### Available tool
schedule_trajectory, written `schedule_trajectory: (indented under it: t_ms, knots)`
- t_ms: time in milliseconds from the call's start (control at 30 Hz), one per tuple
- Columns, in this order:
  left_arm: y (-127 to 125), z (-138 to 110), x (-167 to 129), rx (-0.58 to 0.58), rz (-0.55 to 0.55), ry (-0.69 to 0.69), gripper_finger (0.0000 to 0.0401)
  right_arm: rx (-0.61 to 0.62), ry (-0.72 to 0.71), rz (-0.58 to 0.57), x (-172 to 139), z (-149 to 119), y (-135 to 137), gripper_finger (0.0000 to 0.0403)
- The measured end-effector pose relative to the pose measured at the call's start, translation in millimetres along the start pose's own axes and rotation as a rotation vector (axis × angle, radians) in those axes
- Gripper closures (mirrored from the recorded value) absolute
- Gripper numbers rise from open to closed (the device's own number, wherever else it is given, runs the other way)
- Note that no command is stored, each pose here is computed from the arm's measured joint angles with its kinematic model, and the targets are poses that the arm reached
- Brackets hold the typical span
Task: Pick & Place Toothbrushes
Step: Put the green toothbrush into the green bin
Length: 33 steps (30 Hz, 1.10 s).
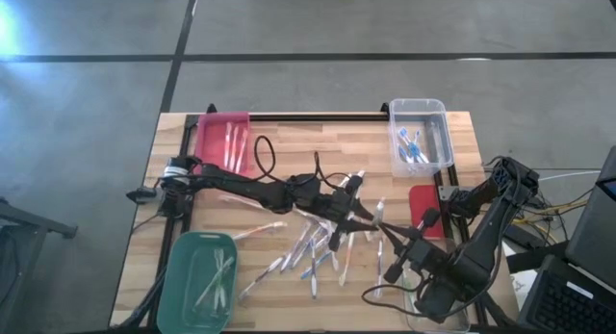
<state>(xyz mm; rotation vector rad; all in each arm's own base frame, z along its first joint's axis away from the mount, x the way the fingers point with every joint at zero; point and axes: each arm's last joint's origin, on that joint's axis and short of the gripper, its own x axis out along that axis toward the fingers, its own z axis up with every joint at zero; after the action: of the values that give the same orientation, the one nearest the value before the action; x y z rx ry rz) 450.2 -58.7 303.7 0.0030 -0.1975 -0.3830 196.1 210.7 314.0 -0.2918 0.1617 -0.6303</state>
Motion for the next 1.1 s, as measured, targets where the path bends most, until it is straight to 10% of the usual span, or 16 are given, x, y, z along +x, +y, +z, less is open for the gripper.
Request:
schedule_trajectory:
  t_ms: [567,1100]
  knots:
    - [2,9,-8,-0.086,0.032,0.100,0.0376,0.080,0.017,0.013,-2,0,0,0.0322]
    - [-54,139,-133,-0.255,0.472,0.471,0.0376,0.098,0.108,0.004,5,-11,-10,0.0201]
